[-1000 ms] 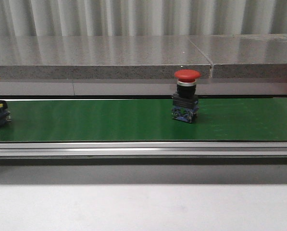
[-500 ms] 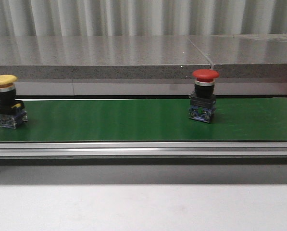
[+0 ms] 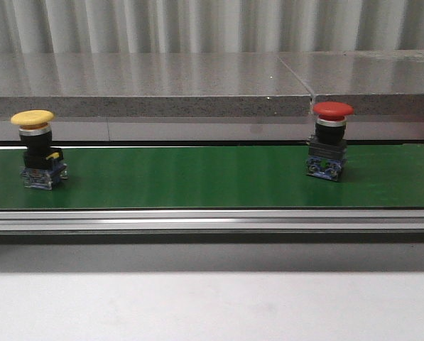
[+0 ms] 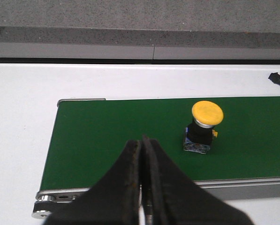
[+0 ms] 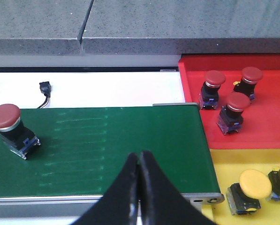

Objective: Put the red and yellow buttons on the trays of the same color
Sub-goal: 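Set the yellow button on the belt start and open the left gripper, then lower the right gripper onto the red button at the belt end and grasp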

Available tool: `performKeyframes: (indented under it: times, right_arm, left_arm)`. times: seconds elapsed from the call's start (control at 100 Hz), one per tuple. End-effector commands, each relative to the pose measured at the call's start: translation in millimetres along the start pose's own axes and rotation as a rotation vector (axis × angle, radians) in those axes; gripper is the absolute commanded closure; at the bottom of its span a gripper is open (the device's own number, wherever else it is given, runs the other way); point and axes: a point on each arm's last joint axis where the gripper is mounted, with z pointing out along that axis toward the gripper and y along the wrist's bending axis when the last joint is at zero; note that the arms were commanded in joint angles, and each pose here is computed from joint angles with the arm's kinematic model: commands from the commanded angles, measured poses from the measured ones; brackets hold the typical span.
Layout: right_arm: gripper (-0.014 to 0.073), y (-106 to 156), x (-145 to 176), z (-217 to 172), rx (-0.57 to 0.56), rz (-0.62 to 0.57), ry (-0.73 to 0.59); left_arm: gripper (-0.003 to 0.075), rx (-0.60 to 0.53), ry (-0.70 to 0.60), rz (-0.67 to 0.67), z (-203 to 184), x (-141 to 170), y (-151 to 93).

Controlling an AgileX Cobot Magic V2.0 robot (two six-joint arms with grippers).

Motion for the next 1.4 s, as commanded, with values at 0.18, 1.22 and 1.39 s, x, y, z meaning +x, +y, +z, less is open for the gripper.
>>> performKeyframes:
  times: [0.18,1.22,1.39]
  right_arm:
    - [0.0410,0.7,-10.3,-3.7,-0.002,-0.017,-0.058]
    - [-0.0069,42.4,-35.9,134.8,-0.114,-0.152,0.425]
    - [-0.0069,49.1,-33.6,168.2,-0.116,-0.159,0.472]
  left_arm:
    - [0.0740,0.009,-0.097,-0.009,-4.2,-13.9,-1.6]
    - [0.0740,0.009,-0.097,-0.009,-4.2,-13.9,-1.6]
    - [0.0740,0.009,-0.097,-0.009,-4.2,-13.9,-1.6]
